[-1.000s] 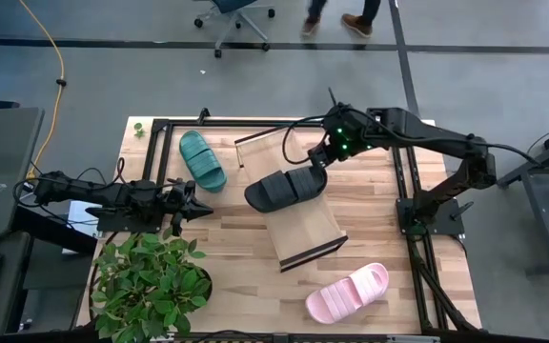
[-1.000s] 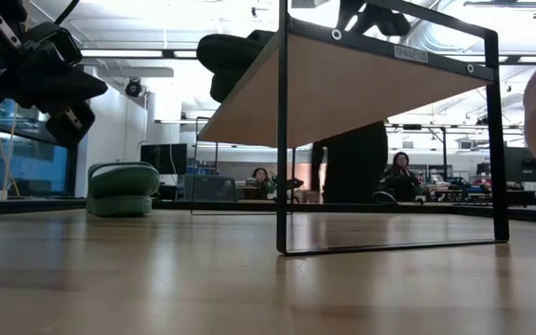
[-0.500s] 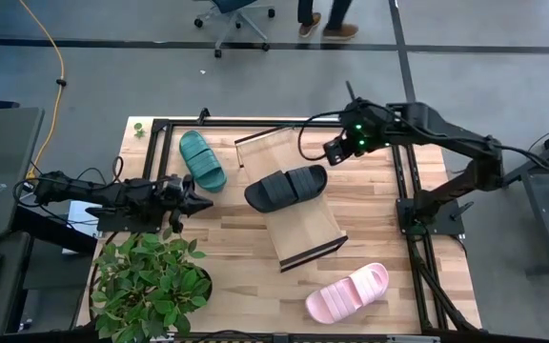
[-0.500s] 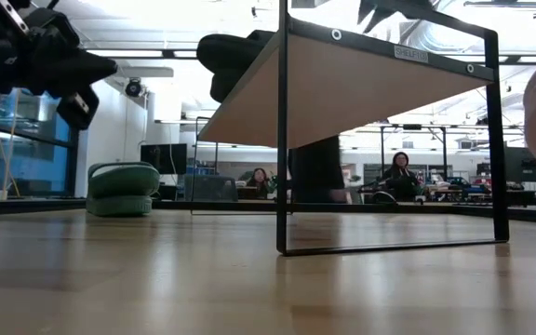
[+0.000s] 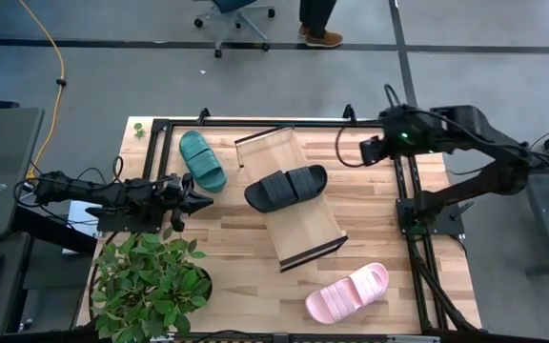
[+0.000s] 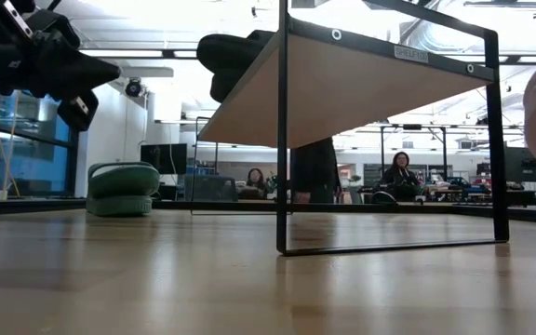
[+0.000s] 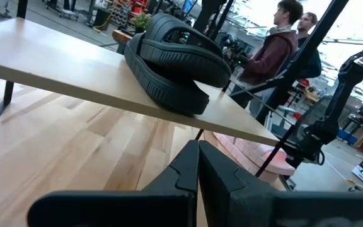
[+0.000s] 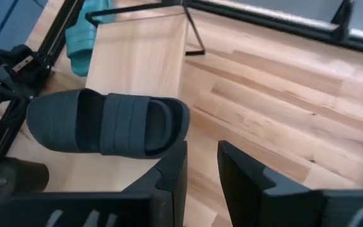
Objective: Pick and place slides into the shelf
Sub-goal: Put the pink pair of slides on the shelf
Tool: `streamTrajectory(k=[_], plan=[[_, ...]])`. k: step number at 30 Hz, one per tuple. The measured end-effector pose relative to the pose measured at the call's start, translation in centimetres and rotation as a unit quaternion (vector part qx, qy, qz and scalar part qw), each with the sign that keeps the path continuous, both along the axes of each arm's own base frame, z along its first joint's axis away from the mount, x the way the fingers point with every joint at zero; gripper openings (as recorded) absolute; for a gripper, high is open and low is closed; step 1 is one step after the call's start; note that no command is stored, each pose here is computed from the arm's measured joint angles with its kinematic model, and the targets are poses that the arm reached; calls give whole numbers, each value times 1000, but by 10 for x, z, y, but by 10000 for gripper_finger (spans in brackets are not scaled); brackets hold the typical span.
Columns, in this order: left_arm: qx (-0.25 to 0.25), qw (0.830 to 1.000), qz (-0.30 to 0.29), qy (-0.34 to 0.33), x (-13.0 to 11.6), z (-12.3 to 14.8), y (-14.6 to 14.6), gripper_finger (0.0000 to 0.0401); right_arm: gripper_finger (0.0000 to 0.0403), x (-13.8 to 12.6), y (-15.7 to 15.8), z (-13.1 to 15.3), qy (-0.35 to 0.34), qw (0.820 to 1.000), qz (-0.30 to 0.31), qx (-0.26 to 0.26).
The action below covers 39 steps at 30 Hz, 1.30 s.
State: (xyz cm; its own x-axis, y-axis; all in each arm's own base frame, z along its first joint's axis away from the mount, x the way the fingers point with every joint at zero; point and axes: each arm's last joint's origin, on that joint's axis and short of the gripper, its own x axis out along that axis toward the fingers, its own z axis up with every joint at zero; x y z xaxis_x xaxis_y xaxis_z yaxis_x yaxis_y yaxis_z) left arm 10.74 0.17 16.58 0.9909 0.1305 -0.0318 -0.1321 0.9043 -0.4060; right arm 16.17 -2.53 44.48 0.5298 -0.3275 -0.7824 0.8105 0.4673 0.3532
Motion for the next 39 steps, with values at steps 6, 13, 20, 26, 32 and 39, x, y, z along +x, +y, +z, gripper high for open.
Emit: streamTrajectory(k=[6,13,20,26,32,39], plan=[[-1,1000,20,2,0,0,1,1,79,-20,16,3,0,1000,-1,-9],[-24,999,24,10,0,-3,1,1,79,-27,37,0,-2,1000,30,-8],[-34,999,24,8,0,-2,1,1,79,-34,58,-29,7,999,47,21],[-38,999,23,8,0,-3,1,1,79,-38,80,-61,-62,993,63,82],[-39,999,23,8,0,-3,1,1,79,-44,99,-88,-100,983,77,133],[-47,999,23,7,0,-3,1,1,79,-55,123,-103,-123,974,85,169]])
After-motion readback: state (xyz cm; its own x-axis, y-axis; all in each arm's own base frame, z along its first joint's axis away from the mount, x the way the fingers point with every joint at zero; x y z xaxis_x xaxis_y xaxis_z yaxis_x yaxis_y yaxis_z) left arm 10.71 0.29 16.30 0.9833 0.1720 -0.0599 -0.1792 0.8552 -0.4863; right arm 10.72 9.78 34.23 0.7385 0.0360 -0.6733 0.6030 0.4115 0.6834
